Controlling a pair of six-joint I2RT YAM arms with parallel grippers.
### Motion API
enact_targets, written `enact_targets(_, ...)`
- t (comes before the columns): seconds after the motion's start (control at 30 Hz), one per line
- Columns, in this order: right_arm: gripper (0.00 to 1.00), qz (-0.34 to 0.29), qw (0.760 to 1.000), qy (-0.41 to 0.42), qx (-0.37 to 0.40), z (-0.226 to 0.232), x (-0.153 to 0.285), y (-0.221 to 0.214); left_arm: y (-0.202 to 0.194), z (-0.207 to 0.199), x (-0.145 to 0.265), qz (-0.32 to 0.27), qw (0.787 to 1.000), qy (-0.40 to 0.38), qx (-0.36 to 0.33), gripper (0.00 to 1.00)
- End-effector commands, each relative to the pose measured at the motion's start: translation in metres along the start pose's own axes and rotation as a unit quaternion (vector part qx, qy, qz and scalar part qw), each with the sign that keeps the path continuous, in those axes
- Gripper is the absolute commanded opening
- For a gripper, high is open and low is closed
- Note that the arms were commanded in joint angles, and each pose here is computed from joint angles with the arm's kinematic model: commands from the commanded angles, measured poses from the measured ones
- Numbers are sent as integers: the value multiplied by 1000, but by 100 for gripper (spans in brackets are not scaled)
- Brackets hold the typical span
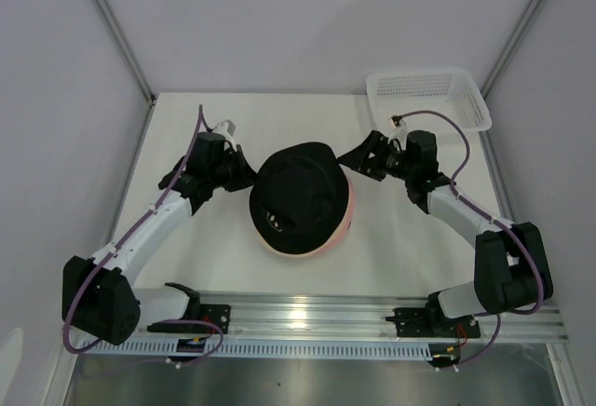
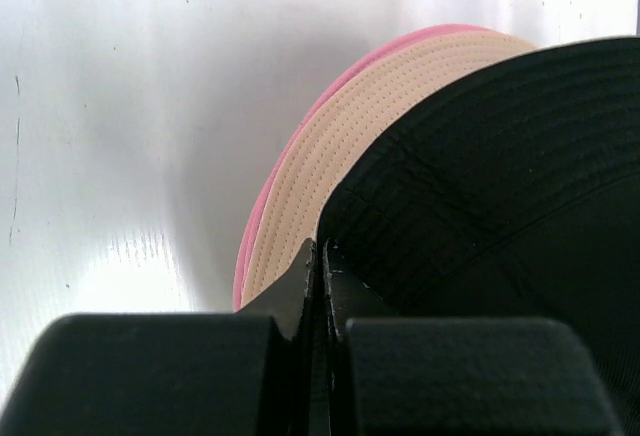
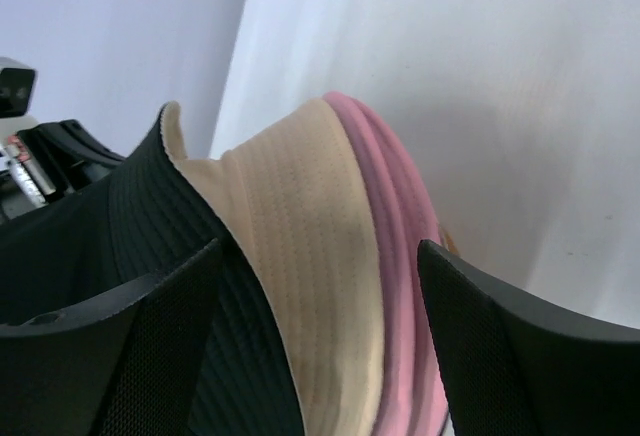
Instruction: Stack the hats
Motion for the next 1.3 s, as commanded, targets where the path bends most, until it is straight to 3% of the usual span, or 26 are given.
enact_targets(0.0,81,-11,996,83,15,28,-2,2,22,-5,2,-24,999,-6,-21,1)
enact_targets(0.2,80,-59,993,100,-18,32,10,-2,32,-10,-4,-16,999,-11,-32,1)
enact_targets(0.47,79,-125,985,117,24,61,29,19,40,-13,-7,-14,999,-13,-46,1)
enact_targets(0.87,63,-69,991,113,7,54,-8,-7,53,-20,-13,-16,998,-26,-50,1)
enact_targets(0.97,45,-62,991,115,11,56,-10,-9,53,-20,-15,-16,998,-29,-50,1)
enact_targets(1.1,0,-64,994,86,21,49,-11,-10,53,-19,-18,-18,998,-23,-49,1)
enact_targets(1.27,0,-67,997,-35,21,-5,-14,-25,47,-8,-25,-16,999,15,-29,1)
Point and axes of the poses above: each gripper's point midway between its finger pads, its own x axis back along the fingers, its own z axis along the line the jaws close on, y = z × x, the point moved 6 cm from there along x, back along the fingers, and after that the axes turned 9 degrees about -x, right-handed, at the moved point
